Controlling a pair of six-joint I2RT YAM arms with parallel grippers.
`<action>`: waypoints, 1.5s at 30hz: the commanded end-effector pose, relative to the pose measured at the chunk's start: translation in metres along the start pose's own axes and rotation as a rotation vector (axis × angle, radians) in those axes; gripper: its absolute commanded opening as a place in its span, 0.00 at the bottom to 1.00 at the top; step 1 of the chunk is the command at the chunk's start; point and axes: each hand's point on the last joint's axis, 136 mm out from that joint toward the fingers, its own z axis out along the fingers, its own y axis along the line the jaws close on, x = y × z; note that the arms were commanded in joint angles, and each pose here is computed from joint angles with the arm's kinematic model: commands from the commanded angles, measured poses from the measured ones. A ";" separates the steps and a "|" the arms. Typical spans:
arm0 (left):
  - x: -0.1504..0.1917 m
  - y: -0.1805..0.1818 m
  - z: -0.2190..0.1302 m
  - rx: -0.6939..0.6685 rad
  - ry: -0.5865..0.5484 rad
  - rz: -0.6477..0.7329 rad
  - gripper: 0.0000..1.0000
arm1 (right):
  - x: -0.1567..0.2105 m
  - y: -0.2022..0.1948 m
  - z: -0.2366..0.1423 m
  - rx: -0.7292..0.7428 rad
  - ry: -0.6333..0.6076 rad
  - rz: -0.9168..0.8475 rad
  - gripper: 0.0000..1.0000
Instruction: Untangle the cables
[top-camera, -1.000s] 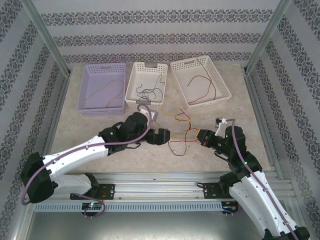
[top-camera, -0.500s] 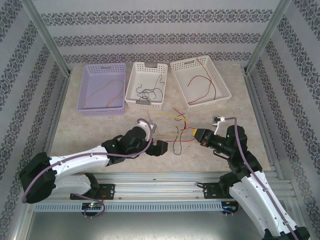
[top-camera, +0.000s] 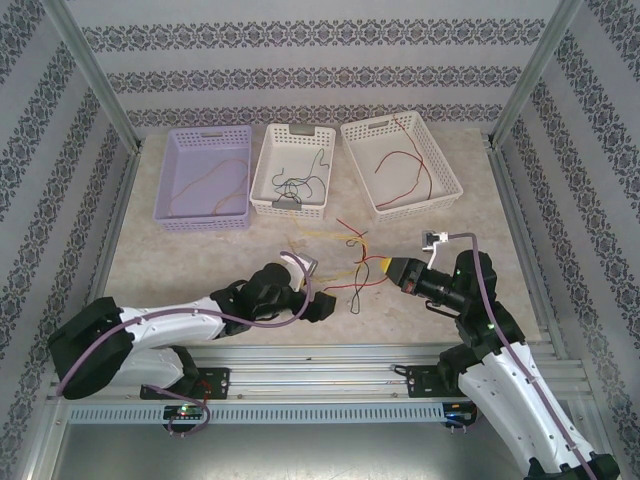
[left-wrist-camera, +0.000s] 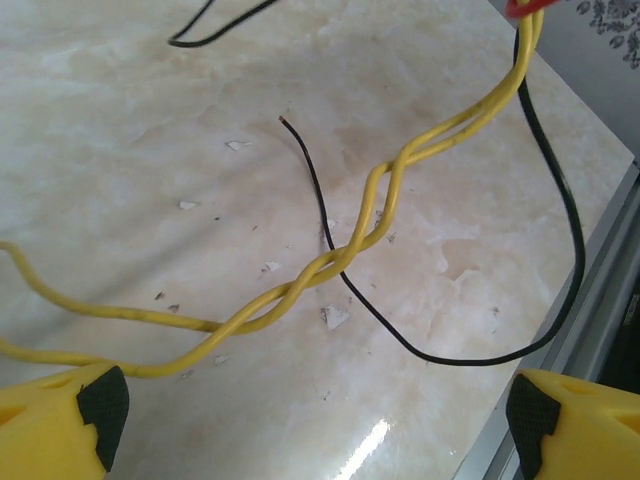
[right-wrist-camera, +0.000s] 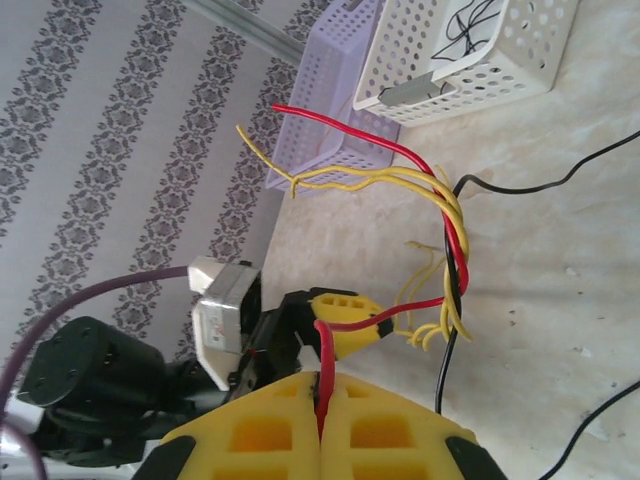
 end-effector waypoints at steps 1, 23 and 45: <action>-0.018 -0.018 0.005 0.060 -0.053 0.081 0.98 | -0.007 0.025 -0.003 -0.081 -0.004 -0.023 0.00; -0.008 -0.003 0.035 -0.055 0.043 0.256 0.87 | 0.000 0.039 0.005 -0.143 0.084 0.018 0.00; -0.010 0.007 -0.048 -0.173 0.137 0.163 0.00 | -0.034 -0.029 -0.023 0.137 -0.177 0.143 0.00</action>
